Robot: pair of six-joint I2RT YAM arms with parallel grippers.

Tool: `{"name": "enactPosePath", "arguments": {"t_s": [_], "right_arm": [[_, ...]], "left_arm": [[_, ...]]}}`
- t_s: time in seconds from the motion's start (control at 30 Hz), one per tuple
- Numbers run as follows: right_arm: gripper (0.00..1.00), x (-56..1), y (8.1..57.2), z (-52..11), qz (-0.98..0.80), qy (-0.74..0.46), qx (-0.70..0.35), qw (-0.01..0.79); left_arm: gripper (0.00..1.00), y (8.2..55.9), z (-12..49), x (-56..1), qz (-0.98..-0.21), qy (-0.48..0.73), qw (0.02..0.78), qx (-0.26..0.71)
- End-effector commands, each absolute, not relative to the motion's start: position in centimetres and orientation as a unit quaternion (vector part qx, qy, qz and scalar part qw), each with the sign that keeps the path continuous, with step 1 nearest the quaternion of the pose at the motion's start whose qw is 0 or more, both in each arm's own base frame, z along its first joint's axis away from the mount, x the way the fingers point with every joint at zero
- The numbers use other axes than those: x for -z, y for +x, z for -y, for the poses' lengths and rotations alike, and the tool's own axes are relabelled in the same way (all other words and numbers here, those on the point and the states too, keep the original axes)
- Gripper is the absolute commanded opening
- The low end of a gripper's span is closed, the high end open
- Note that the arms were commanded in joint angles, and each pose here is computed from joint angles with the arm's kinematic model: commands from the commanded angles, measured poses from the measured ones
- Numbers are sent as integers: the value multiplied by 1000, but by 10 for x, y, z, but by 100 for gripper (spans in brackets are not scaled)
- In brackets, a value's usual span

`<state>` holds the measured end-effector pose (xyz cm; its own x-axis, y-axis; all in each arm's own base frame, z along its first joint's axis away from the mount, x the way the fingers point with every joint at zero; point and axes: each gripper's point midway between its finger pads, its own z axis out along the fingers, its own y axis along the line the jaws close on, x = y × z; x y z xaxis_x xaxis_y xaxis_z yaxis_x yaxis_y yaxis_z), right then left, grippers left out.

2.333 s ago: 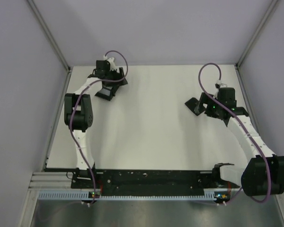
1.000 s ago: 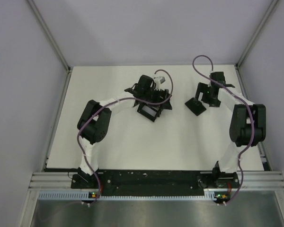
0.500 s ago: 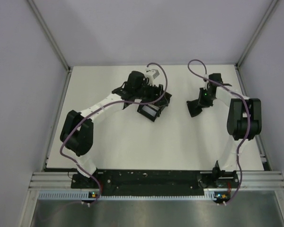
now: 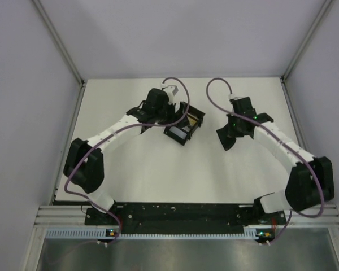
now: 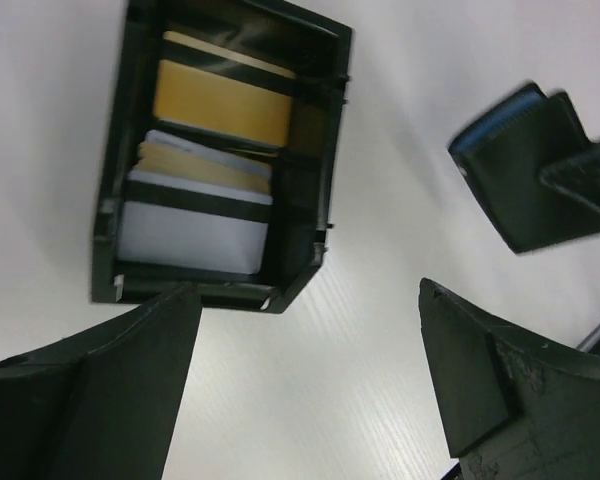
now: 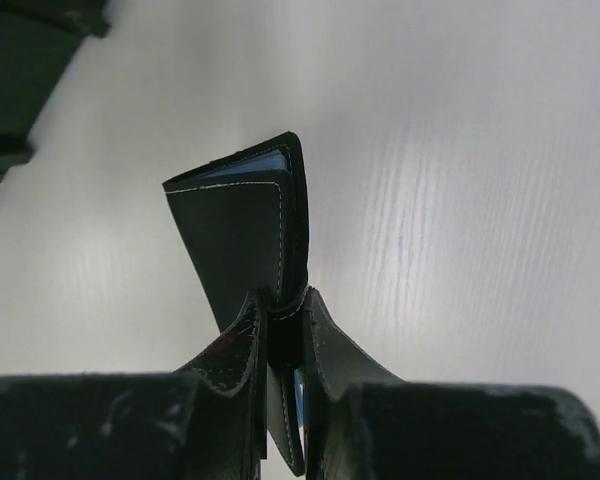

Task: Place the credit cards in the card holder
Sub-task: Move the card holder to the center of the board.

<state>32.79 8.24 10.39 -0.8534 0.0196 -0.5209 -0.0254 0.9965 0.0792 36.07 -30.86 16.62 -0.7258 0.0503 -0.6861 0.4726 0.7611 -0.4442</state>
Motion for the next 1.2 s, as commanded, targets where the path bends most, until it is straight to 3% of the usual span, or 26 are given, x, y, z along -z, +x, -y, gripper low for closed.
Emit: {"name": "enactPosePath", "arguments": {"t_s": [0.0,0.13,0.27,0.4,0.53,0.63,0.77,1.07,1.17], "right_arm": [[0,-127,295,-82,-939,-28,98,329],[0,-121,262,-89,-909,-63,217,350],[3,-127,245,-124,-866,-109,269,408],[14,-117,234,-165,-838,-169,304,421],[15,-89,220,-203,-830,-222,309,408],[44,-76,208,-226,-826,-253,305,400],[62,-83,192,-258,-848,-256,241,397],[73,-162,156,-321,-852,-323,-67,406],[73,-158,163,-297,-884,-249,-108,381]], "left_arm": [[93,377,242,-191,-894,1,378,242],[93,369,185,-184,-889,-114,378,233],[93,350,123,-171,-864,-217,388,236],[96,331,93,-164,-856,-244,406,209],[97,324,78,-168,-849,-263,419,186],[97,323,76,-173,-846,-262,424,189],[98,322,70,-178,-841,-269,432,186],[98,322,70,-183,-840,-251,441,191],[97,320,96,-195,-847,-159,446,239]]}}
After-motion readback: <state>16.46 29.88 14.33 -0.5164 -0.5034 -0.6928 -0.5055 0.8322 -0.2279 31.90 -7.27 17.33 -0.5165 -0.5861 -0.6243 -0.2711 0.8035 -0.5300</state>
